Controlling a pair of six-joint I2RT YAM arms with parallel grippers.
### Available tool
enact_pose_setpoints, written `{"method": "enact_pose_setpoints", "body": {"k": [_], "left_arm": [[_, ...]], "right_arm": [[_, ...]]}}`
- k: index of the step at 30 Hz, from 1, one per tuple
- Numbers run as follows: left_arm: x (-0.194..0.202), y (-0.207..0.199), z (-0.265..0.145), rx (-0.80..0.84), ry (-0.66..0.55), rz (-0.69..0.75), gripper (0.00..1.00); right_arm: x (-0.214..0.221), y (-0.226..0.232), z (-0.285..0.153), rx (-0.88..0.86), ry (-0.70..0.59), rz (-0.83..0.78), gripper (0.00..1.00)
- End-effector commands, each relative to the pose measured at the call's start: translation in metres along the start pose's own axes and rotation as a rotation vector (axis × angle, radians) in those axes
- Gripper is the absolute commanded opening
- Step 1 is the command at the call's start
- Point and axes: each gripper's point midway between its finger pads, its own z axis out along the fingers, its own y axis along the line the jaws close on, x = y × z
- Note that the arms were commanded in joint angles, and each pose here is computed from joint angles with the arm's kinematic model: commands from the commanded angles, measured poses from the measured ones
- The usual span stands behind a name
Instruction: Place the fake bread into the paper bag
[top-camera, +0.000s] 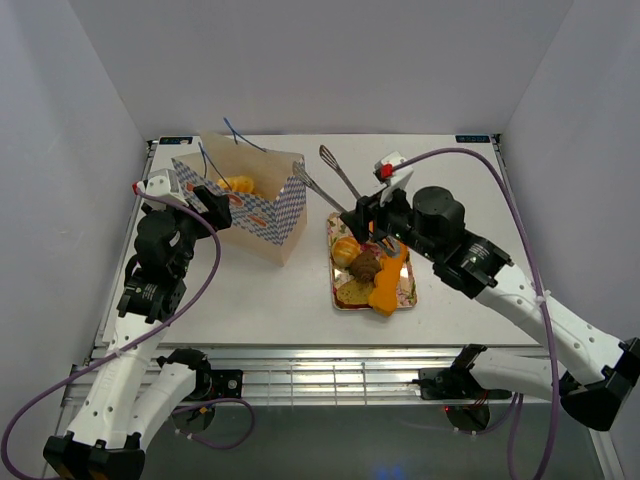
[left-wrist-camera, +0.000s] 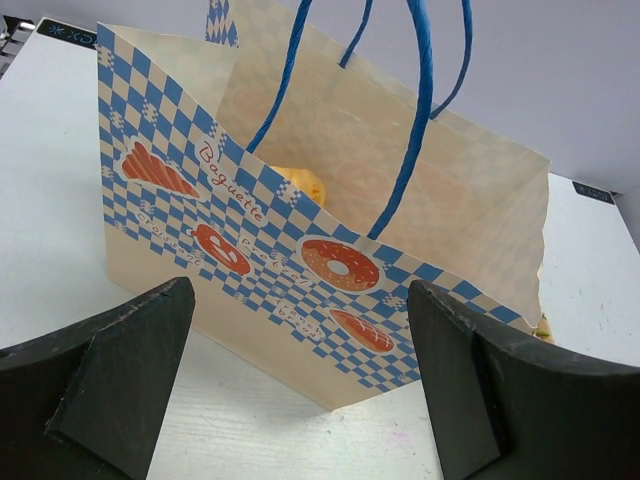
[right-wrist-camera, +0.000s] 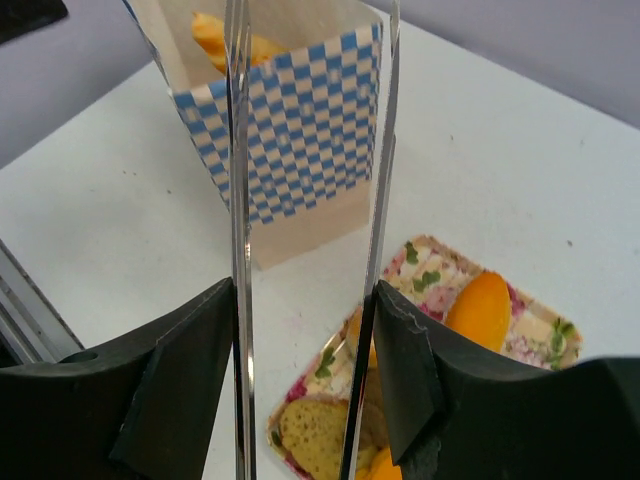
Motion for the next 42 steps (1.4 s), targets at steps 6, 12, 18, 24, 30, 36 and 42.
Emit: {"method": "enact_pose_setpoints", "body": {"k": [6, 12, 18, 24, 30, 36, 42], "left_arm": [[-0.002, -0.009, -0.004, 0.048, -0.005, 0.005, 0.98], [0.000, -0.011, -0.003, 0.061, -0.002, -0.002, 0.94], [0.001, -0.010, -0.002, 0.056, 0.003, -0.004, 0.96], [0.000, -0.013, -0.004, 0.069, 0.003, -0.006, 0.96], [0.001, -0.014, -0.003, 0.073, 0.008, -0.007, 0.96], [0.001, -0.014, -0.004, 0.075, 0.009, -0.007, 0.96], [0.003, -0.014, -0.003, 0.078, 0.015, -0.006, 0.98]], "right_arm": [[0.071, -0.036, -0.038, 0.200, 0.070, 0.090, 0.61], [0.116, -0.051, -0.044, 0.289, 0.156, 0.121, 0.61], [0.144, -0.066, -0.035, 0.368, 0.255, 0.150, 0.59], [0.167, -0.084, -0.030, 0.413, 0.325, 0.200, 0.61], [0.189, -0.097, -0.022, 0.396, 0.378, 0.239, 0.64], [0.215, -0.100, -0.013, 0.375, 0.430, 0.261, 0.66], [0.236, -0.102, -0.008, 0.366, 0.476, 0.286, 0.67]]}}
